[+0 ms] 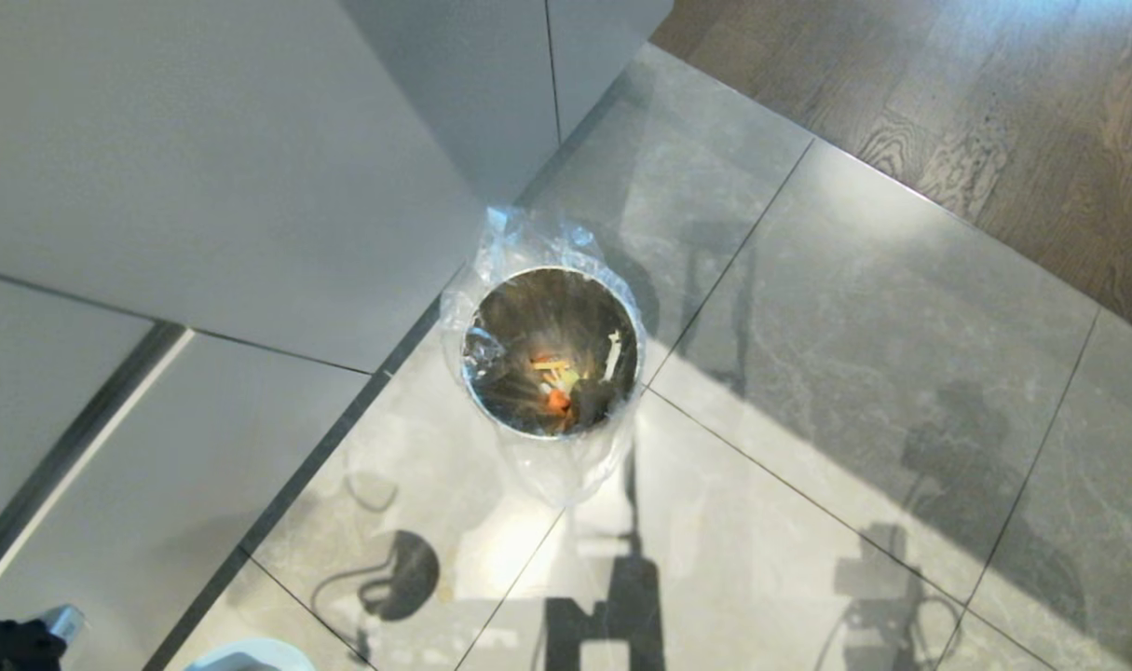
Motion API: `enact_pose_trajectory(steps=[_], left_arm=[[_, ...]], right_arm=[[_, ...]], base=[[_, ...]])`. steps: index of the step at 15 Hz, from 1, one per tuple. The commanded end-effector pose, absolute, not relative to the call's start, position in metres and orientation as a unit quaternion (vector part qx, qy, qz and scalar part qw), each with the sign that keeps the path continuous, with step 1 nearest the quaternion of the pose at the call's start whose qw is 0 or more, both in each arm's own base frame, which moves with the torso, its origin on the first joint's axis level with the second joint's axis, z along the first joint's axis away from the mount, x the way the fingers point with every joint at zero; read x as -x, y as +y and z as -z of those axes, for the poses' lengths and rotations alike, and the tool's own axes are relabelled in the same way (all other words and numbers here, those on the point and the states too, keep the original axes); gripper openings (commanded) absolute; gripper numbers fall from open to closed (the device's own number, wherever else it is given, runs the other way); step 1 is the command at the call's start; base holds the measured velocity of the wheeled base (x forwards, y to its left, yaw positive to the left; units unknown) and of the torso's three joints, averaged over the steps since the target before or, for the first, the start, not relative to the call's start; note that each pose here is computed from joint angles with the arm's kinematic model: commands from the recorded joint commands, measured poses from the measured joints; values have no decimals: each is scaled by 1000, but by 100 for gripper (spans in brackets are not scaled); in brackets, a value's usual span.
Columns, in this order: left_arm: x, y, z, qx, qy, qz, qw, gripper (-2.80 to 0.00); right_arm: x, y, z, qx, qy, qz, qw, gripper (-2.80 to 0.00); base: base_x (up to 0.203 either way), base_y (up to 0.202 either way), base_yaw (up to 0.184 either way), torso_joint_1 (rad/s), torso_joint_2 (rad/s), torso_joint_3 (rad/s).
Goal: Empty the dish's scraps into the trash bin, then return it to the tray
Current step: Move the bowl over the trash can
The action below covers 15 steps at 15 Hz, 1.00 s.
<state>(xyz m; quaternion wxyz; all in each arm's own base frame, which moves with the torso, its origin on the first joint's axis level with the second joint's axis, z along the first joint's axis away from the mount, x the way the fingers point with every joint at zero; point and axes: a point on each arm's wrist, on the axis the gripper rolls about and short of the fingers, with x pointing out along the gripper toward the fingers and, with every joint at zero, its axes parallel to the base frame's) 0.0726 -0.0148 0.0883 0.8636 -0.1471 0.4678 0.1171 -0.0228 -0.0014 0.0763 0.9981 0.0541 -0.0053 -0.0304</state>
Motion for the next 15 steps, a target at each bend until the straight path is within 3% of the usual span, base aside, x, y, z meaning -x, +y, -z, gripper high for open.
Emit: enact_pose_trajectory(steps=[1,6,15], left_arm=[[-72,-15,-90,150,462,-116,866,-280],[-79,-17,-100,149,446,-102,876,-280],[-106,-25,-134,63,404,-37,912,-280]], right_arm=[[23,-1,-76,-55,-5,30,998,-280],[23,-1,-76,-55,-5,30,998,-280],[23,-1,-76,-55,-5,30,998,-280]], base=[[0,0,0,4,5,-204],[0,0,0,2,1,-39],[0,0,0,0,0,0]])
